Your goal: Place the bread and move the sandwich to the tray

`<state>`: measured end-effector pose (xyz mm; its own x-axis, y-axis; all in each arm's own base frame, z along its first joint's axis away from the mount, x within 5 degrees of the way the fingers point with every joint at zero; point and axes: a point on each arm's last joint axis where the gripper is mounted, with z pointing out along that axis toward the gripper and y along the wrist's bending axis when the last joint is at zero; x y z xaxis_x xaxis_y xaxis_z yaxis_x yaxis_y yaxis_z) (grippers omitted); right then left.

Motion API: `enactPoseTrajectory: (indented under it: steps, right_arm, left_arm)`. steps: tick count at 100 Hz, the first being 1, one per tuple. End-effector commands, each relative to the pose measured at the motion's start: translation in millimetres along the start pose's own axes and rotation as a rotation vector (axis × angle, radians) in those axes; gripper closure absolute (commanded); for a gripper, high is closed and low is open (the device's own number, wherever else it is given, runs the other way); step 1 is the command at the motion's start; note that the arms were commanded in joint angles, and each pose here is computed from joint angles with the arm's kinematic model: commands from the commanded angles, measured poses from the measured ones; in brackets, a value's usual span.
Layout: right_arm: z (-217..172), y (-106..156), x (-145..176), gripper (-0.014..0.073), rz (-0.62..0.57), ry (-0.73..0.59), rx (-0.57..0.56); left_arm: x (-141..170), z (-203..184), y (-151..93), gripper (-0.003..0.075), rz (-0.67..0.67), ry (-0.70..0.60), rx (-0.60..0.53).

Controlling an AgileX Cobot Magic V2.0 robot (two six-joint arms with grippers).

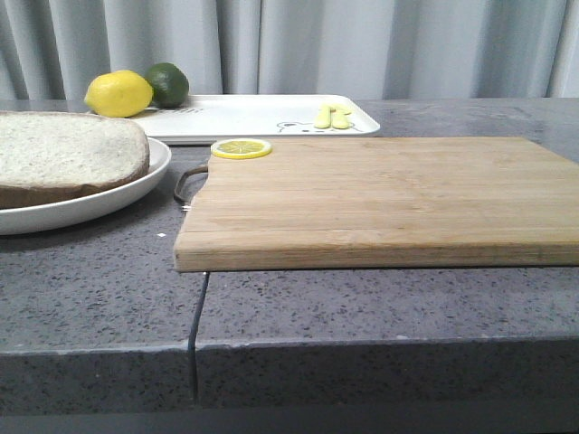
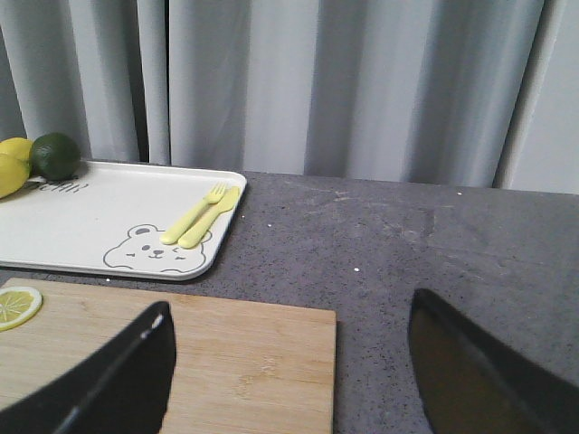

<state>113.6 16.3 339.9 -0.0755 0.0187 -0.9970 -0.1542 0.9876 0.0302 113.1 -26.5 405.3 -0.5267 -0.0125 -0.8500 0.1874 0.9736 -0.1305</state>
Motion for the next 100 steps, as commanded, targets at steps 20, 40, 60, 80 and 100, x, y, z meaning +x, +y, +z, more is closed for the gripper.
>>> enactPoseTrajectory:
  steps: [20, 40, 60, 80, 100]
  right_arm:
    - [-2.3, -3.1, -15.8, 0.0053, -0.02, -0.108, 0.038]
    - [-2.3, -3.1, -15.8, 0.0053, -0.02, -0.108, 0.038]
    - [-2.3, -3.1, -15.8, 0.0053, -0.02, -0.108, 0.038]
    - [-2.3, -3.1, -15.8, 0.0053, -0.02, -0.108, 0.038]
    - [-2.3, -3.1, -15.8, 0.0053, -0.02, -0.108, 0.038]
  left_arm:
    - [-13.3, -5.9, -3.0, 0.0335, -0.002, -0.09, 0.019]
    - [-13.3, -5.9, -3.0, 0.0335, -0.002, -0.09, 0.019]
    - [-13.3, -5.9, -3.0, 0.0335, -0.002, -0.09, 0.019]
    - [-13.3, -5.9, -3.0, 0.0335, -0.002, -0.09, 0.019]
    - [-13.3, -5.9, -3.0, 0.0335, -0.002, -0.09, 0.019]
